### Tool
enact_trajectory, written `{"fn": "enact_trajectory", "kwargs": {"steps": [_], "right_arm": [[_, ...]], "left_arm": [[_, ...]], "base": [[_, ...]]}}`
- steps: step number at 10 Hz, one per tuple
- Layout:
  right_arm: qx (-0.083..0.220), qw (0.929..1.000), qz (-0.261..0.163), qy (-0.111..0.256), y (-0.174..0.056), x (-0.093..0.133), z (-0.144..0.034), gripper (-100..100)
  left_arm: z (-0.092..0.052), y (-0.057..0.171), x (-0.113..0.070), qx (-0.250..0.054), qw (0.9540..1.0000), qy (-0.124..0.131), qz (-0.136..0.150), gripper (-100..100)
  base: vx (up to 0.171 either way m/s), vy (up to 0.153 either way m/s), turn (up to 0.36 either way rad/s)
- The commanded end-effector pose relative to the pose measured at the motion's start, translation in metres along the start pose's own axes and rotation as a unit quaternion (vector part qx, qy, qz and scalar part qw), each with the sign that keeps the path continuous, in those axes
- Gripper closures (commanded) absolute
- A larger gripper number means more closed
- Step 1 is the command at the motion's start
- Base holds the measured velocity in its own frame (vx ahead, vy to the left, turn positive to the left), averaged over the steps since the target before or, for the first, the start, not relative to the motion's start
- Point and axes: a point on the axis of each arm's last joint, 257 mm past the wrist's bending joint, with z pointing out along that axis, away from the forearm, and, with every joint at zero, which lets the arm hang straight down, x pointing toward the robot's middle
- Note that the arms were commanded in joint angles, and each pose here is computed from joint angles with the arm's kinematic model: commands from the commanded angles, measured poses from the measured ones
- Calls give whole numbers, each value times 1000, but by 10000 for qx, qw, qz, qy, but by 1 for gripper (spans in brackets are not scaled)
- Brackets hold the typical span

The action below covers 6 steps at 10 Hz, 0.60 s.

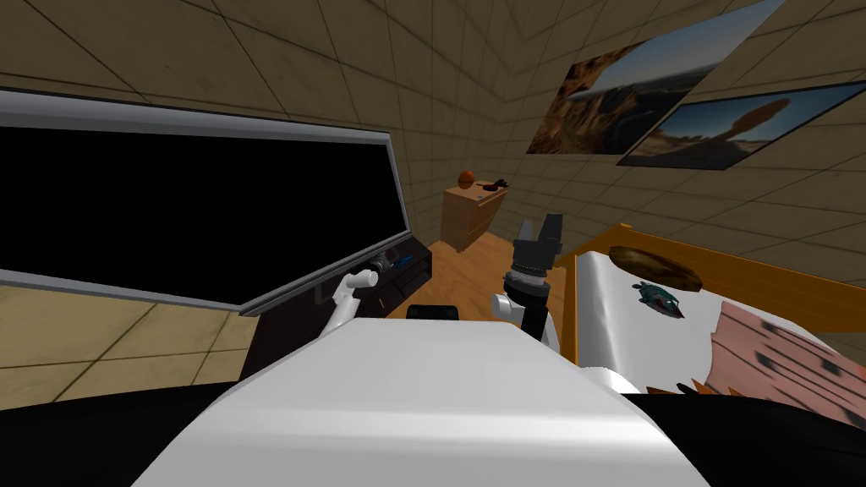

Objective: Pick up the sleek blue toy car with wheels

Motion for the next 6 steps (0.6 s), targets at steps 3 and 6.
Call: {"fn": "enact_trajectory", "kwargs": {"steps": [3, 6], "right_arm": [[0, 10000, 0, 0, 0, 0, 0, 0], [0, 10000, 0, 0, 0, 0, 0, 0]], "left_arm": [[11, 30, -21, -560, 9976, -357, -187, -100], [14, 45, -31, -846, 9946, -535, -272, -100]], "base": [[80, -30, -10], [89, -31, -9]]}}
